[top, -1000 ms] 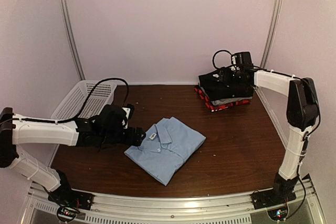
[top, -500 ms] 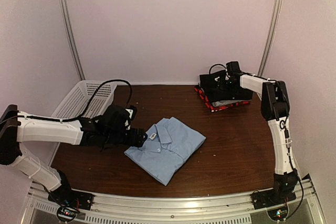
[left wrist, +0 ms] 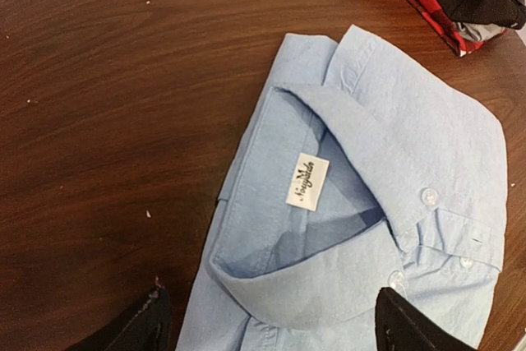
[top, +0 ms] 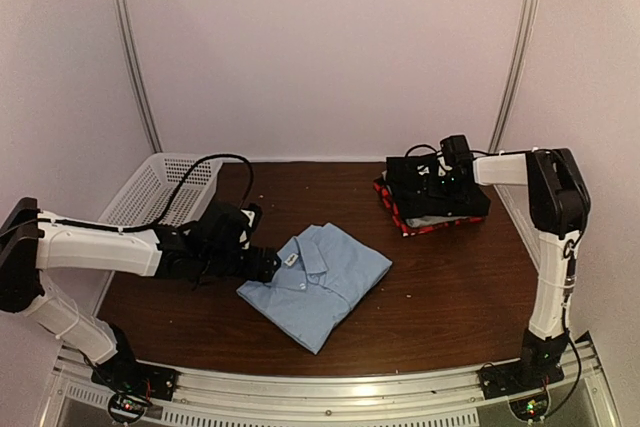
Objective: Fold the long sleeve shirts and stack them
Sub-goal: Move the square-folded shirt to the center of the board, then rotate the square-folded shirt at the center of the board.
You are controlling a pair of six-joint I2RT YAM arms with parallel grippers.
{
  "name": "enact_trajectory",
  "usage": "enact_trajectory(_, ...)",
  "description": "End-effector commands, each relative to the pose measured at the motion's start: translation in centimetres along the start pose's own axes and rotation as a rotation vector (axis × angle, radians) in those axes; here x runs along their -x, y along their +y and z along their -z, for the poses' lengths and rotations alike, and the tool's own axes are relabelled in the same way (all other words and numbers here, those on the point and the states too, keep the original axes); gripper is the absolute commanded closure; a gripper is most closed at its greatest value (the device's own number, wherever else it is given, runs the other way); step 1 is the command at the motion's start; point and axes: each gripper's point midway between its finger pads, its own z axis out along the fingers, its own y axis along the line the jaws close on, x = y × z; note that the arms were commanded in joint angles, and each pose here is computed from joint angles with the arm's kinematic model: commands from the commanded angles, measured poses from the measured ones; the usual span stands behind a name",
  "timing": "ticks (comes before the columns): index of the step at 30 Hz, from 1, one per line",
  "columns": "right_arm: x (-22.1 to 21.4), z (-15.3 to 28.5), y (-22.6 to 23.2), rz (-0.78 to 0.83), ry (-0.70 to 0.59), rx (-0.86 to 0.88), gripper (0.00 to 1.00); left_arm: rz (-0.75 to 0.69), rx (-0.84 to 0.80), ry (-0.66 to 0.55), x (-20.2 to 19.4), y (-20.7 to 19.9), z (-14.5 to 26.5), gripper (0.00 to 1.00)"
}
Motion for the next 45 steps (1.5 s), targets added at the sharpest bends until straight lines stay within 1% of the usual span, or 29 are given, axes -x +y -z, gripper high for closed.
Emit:
enact_trajectory(1, -9.1, 1.7, 1.6, -0.005, 0.186, 0.0, 0.22, 0.001, -0.007, -0.029, 0.7, -0.1, 0.1, 0.13)
enact_trajectory(5, -9.4, 5.1, 4.3, -0.006, 0.122, 0.032, 0.21, 0.003, -0.001, -0.024, 0.2, 0.3, 0.2, 0.13)
enact_trajectory(7, -8.7, 6.4, 5.0, -0.001, 0.083, 0.028, 0.2, 0.002, 0.0, -0.023, 0.1, 0.4, 0.2, 0.13)
enact_trajectory(8, -8.0, 7.0, 5.2, -0.003, 0.062, 0.034, 0.2, 0.003, 0.001, -0.024, 0.1, 0.4, 0.3, 0.13)
enact_trajectory(11, -4.2, 8.6, 4.3, 0.014, -0.042, -0.048, 0.18, 0.001, 0.005, -0.027, 0.1, 0.5, 0.3, 0.13)
enact_trajectory(17, 1.7, 8.8, 3.4, 0.067, -0.13, -0.126, 0.16, 0.005, 0.012, -0.015, -0.5, 0.8, 0.2, 0.12)
enact_trajectory(19, 3.1, 9.3, 3.9, 0.088, -0.158, -0.118, 0.16, 0.027, 0.003, -0.011, -0.9, 0.9, 0.4, 0.09)
enact_trajectory(22, 3.7, 11.2, 6.4, 0.132, -0.18, -0.015, 0.16, 0.073, -0.06, -0.003, -1.4, 0.2, 1.1, 0.05)
enact_trajectory(25, 1.6, 13.2, 11.5, 0.228, -0.171, 0.138, 0.16, 0.146, -0.14, 0.017, -2.0, -0.8, 2.0, 0.02)
enact_trajectory(29, -3.3, 14.4, 17.8, 0.34, -0.074, 0.329, 0.15, 0.258, -0.231, 0.035, -3.4, -1.6, 3.3, 0.02)
enact_trajectory(32, -6.5, 14.8, 21.5, 0.403, -0.013, 0.413, 0.15, 0.332, -0.274, 0.056, -4.8, -1.7, 3.8, 0.02)
enact_trajectory(34, -8.3, 14.8, 23.2, 0.435, 0.021, 0.447, 0.15, 0.375, -0.272, 0.074, -6.1, -1.2, 3.7, 0.02)
enact_trajectory(37, -11.1, 14.0, 25.2, 0.479, 0.084, 0.475, 0.15, 0.439, -0.287, 0.094, -7.3, -1.0, 3.5, 0.02)
enact_trajectory(39, -12.4, 12.9, 25.7, 0.493, 0.122, 0.477, 0.15, 0.477, -0.302, 0.099, -7.9, -1.2, 3.3, 0.02)
enact_trajectory(45, -15.8, 9.6, 26.1, 0.524, 0.25, 0.493, 0.15, 0.503, -0.308, 0.131, -8.9, -1.8, 2.7, 0.02)
